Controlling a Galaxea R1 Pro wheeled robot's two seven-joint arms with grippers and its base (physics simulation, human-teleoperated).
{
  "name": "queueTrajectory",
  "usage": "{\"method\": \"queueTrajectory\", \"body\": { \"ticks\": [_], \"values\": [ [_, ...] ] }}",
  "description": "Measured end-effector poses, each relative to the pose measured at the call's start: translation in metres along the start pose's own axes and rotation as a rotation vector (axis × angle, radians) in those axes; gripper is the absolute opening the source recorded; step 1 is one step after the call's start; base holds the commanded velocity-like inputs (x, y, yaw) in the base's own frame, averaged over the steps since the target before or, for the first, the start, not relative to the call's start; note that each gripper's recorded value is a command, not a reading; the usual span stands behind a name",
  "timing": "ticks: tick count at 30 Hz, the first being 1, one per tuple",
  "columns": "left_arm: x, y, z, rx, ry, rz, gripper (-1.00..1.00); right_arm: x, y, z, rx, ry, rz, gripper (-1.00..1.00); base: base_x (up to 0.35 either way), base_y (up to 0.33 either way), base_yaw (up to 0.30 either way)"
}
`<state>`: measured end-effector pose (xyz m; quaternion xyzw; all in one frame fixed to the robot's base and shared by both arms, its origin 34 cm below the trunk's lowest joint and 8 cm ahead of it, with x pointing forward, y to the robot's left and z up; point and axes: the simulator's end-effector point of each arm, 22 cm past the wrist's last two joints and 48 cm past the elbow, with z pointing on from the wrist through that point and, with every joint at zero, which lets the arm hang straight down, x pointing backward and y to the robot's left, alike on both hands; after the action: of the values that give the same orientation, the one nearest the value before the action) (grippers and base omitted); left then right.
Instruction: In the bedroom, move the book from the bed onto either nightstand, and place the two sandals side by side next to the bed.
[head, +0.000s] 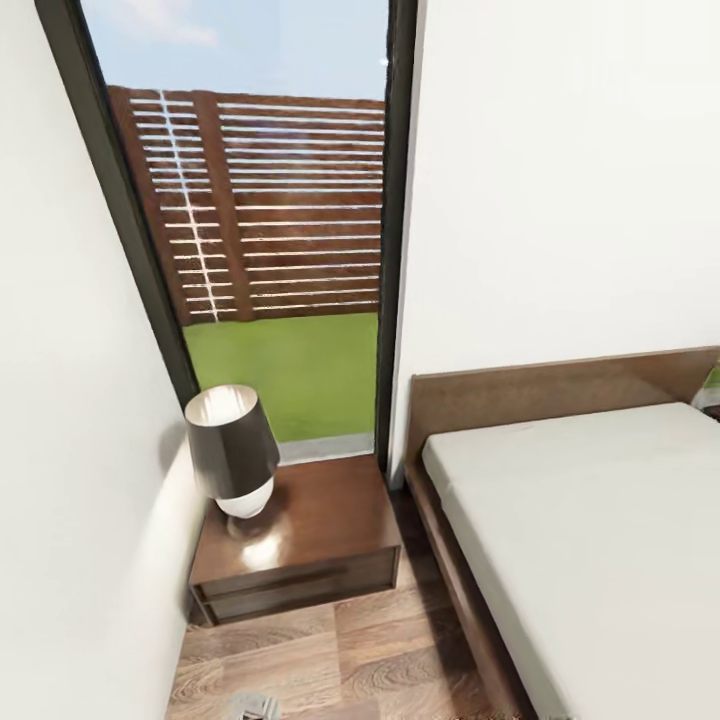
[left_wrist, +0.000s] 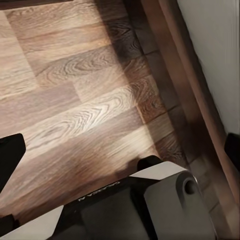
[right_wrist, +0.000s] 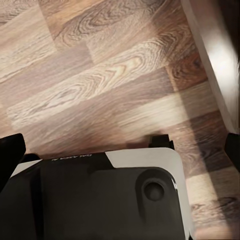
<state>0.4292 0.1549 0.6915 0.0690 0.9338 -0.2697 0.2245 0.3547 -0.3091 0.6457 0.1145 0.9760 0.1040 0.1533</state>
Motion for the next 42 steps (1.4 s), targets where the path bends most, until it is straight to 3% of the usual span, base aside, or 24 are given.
{"method": "queueTrajectory", "body": {
  "ticks": [42],
  "values": [
    [0.0082, 0.0011, 0.0022, 0.000, 0.016, -0.010, 1.00, 0.0075, -0.0024, 0.0020, 0.005, 0.018, 0.003, 1.00, 0.000, 0.000, -0.203]
  ]
}}
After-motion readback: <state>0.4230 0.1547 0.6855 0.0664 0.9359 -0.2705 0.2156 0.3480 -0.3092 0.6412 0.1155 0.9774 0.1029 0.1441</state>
